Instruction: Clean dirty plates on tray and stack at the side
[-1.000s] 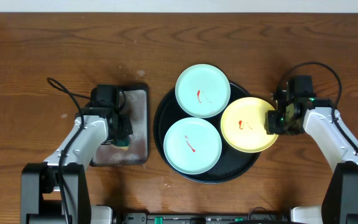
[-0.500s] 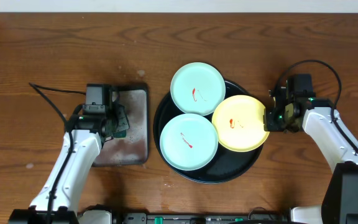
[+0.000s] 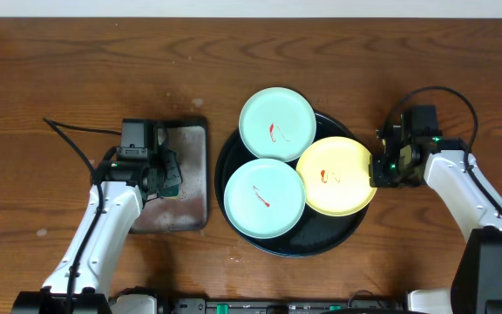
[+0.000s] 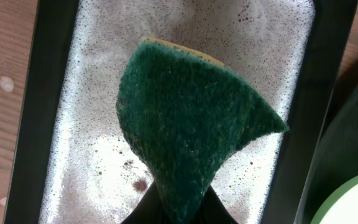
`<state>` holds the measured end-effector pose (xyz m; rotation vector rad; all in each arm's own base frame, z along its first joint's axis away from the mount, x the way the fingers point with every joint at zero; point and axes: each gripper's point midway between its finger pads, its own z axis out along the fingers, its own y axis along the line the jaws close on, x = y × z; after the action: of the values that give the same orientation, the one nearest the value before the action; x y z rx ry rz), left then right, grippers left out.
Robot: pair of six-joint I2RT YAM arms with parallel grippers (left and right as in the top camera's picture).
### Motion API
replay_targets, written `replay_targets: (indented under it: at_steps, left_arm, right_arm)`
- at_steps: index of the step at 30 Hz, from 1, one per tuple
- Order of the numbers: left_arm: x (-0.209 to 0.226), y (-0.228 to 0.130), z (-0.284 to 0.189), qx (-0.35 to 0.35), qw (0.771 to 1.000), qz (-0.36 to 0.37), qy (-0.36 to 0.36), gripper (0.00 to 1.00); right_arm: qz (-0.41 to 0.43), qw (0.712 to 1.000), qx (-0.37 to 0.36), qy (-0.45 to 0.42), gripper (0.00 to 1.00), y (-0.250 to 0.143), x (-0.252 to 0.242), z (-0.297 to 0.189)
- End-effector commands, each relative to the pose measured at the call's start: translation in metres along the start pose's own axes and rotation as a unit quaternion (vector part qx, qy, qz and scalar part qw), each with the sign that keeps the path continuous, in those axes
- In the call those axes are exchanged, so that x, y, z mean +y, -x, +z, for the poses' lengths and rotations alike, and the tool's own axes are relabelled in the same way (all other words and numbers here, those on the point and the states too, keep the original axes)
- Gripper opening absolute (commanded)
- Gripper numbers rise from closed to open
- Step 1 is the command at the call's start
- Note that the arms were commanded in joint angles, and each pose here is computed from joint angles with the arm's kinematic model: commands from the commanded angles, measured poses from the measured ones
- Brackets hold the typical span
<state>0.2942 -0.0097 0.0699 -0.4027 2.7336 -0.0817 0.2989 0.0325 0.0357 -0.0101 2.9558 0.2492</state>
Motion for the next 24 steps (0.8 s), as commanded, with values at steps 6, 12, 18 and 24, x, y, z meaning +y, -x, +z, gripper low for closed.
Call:
replay_targets:
  at_steps: [6,12,18,24]
  left_arm:
    - [0.0,0.003,0.002,-0.006,1.0,-0.004,-0.002,0.07]
    - [-0.005,0.018,-0.004,-0.038,0.999,-0.005,-0.013,0.08]
    - [-0.029,0.047,-0.037,-0.112,0.989,-0.028,-0.097,0.07]
    - [-0.031,0.055,-0.06,-0.139,0.981,-0.034,-0.135,0.07]
  right_arm:
    - [-0.003,1.0,-0.001,0.011,0.01,0.002,0.007,-0.001]
    - [-0.002,1.0,0.0,0.011,0.01,0.002,0.007,-0.001]
    - [-0.002,1.0,0.001,0.011,0.01,0.002,0.007,-0.001]
    - [-0.002,1.0,0.0,0.011,0.01,0.002,0.007,-0.001]
